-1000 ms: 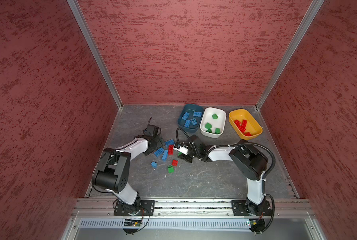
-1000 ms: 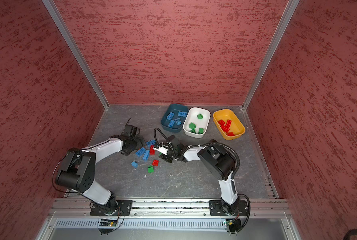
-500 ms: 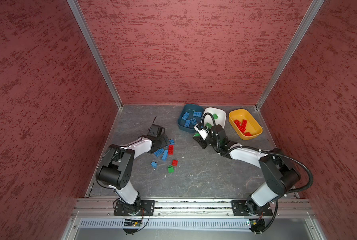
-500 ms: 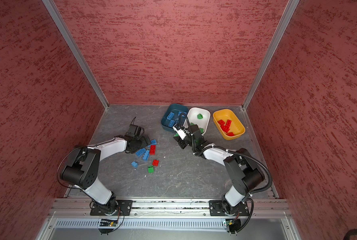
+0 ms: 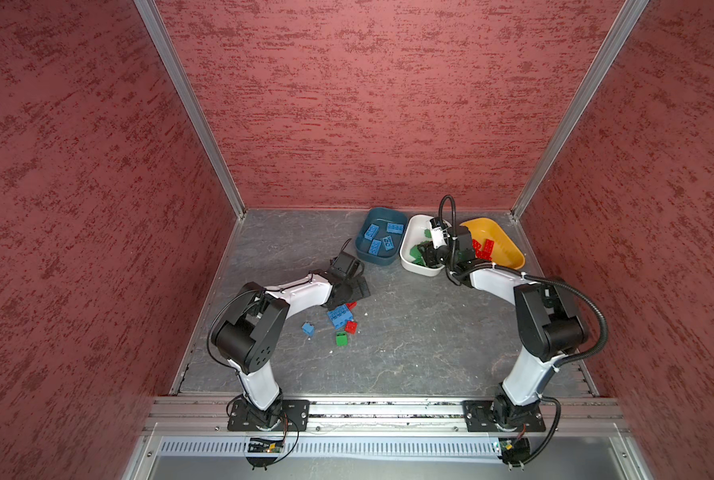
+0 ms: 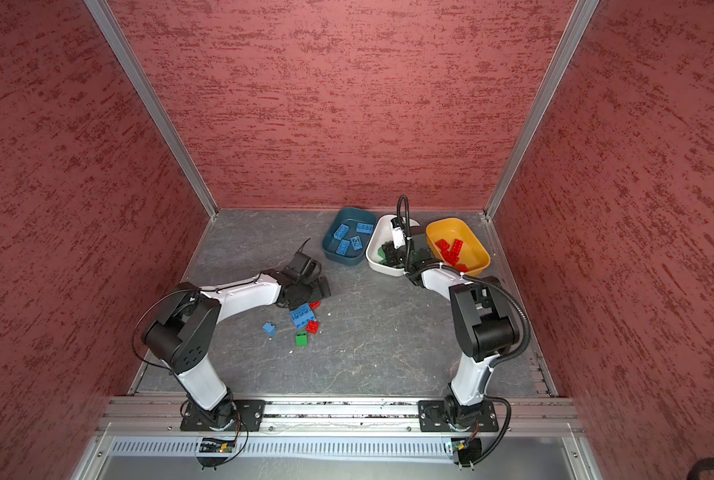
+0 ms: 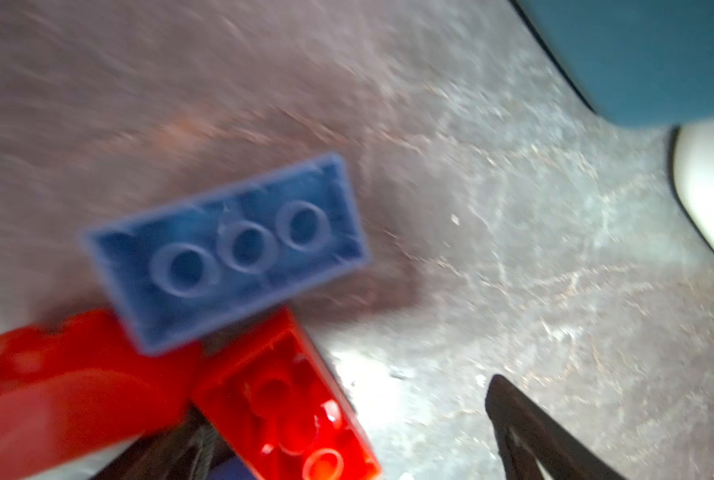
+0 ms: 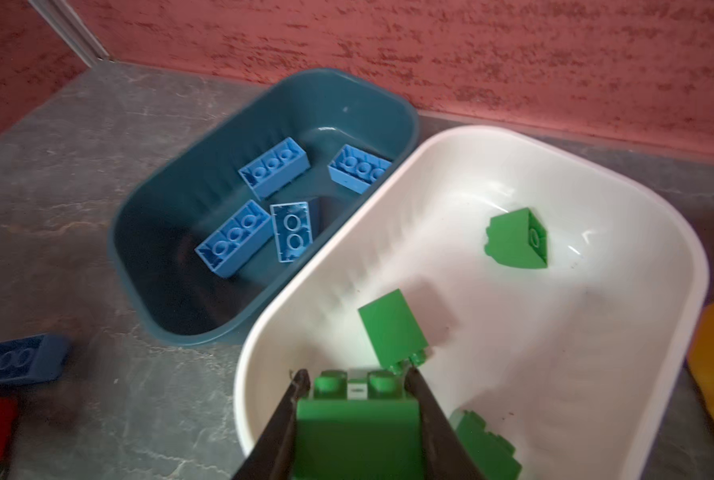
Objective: Sort the legos into containers by color
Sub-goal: 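Carry the green brick into the white bin while the left reaches the pile, then grasp a red 2x4 brick from the pile with the right gripper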
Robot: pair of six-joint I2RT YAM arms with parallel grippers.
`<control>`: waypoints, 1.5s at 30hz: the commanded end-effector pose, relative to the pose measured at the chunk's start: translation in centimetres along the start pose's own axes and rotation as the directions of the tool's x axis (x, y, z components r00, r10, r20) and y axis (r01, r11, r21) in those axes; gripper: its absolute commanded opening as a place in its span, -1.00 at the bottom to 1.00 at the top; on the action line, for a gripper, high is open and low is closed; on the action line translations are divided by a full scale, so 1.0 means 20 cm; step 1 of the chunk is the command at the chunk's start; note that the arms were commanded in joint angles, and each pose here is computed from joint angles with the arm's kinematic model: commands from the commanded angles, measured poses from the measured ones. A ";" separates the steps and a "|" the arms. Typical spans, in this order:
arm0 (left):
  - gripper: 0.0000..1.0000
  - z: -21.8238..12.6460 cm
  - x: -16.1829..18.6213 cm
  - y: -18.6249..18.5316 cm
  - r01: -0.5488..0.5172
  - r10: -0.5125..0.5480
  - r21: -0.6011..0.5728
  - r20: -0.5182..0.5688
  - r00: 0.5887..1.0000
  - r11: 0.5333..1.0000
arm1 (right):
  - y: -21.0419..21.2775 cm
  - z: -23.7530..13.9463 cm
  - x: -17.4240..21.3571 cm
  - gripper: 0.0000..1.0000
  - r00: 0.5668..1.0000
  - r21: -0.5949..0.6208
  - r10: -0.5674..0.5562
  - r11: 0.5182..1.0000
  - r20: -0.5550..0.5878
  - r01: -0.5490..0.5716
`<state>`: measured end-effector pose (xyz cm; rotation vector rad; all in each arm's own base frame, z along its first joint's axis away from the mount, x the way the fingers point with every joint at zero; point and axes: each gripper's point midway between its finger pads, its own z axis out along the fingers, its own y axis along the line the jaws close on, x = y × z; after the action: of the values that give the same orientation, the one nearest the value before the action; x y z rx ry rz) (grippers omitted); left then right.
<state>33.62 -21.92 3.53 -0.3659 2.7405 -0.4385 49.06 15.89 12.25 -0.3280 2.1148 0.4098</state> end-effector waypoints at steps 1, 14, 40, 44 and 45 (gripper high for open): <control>0.99 0.03 0.12 -0.05 -0.003 0.002 -0.009 -0.086 0.996 1.000 | -0.08 0.07 0.00 -0.51 0.998 0.055 0.051 0.997 -0.040 -0.049; 0.99 -0.07 0.09 -0.06 -0.049 0.047 -0.042 -0.034 0.998 0.998 | -0.18 0.21 -0.13 0.26 0.994 0.138 0.085 0.988 -0.066 -0.075; 0.99 -0.35 -0.13 0.15 0.087 -0.059 -0.115 0.223 0.973 0.990 | 0.73 -0.02 0.16 0.77 0.986 -0.136 0.055 0.988 -0.158 -0.077; 0.99 -0.42 -0.17 0.27 0.143 -0.098 -0.151 0.268 0.958 0.978 | 0.93 -0.02 0.30 0.76 0.978 -0.215 0.032 0.973 -0.206 -0.077; 0.99 -0.43 -0.18 0.30 0.156 -0.109 -0.158 0.271 0.956 0.975 | 0.98 -0.01 0.33 0.75 0.975 -0.239 0.022 0.968 -0.220 -0.076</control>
<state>32.94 -15.48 10.22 -0.5465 2.5336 -0.2490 38.16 31.65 9.86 -0.4977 2.3114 0.6456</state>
